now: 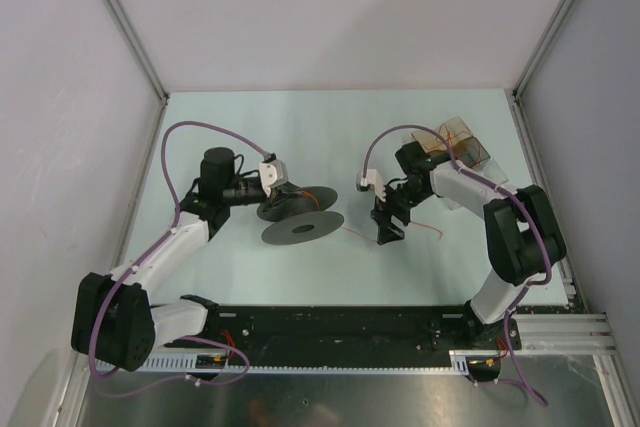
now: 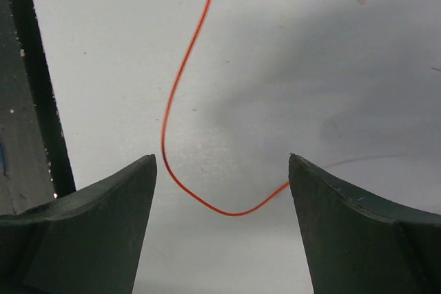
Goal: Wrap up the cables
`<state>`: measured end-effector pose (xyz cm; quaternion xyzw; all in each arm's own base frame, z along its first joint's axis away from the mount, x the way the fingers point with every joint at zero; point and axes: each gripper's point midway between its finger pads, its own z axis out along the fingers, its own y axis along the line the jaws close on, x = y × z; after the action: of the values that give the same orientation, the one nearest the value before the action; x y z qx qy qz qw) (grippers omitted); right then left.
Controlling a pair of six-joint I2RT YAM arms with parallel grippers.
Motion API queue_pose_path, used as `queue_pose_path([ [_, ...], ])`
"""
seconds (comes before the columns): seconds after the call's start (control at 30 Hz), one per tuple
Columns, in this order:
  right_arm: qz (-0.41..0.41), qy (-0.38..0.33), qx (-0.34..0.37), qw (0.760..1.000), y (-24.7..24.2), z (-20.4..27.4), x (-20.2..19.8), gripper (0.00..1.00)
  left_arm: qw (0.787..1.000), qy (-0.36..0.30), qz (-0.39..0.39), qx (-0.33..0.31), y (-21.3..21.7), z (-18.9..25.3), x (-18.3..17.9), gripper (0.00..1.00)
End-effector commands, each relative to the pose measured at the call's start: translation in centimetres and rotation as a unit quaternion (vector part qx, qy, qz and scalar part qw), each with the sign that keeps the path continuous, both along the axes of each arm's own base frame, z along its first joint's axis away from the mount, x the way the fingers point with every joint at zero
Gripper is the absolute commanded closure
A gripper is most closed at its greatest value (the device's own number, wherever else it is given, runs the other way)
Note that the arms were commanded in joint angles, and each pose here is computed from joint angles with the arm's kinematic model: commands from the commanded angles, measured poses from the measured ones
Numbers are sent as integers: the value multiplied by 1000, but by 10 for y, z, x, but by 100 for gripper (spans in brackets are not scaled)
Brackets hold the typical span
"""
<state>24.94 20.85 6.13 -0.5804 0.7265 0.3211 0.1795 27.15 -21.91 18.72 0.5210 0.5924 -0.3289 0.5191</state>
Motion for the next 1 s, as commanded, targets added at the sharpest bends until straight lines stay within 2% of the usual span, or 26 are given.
queue_pose_path([
  [0.0,23,13,-20,999,4,-6,-15,18,1000,-11,16,8,4,4,9,100],
  [0.2,1,-15,-12,1000,-2,2,3,19,1000,-15,18,11,5,3,10,100],
  [0.3,14,-15,-10,1000,-4,8,-4,20,1000,-10,21,11,5,3,11,100],
  [0.53,28,24,-64,997,2,-28,-19,34,999,15,34,2,6,5,15,100],
  [0.6,23,38,-81,996,-2,-40,-21,42,999,17,37,-1,8,7,16,100],
  [0.67,11,37,-93,995,-7,-47,-15,54,999,16,38,-4,10,9,17,100],
  [0.8,-14,23,-107,994,-22,-49,-1,90,999,11,42,-13,17,18,19,100],
  [0.87,-24,22,-111,993,-30,-49,3,98,999,5,46,-14,21,21,22,100],
  [0.97,-32,26,-120,992,-42,-49,4,100,998,1,55,-14,28,22,26,100],
])
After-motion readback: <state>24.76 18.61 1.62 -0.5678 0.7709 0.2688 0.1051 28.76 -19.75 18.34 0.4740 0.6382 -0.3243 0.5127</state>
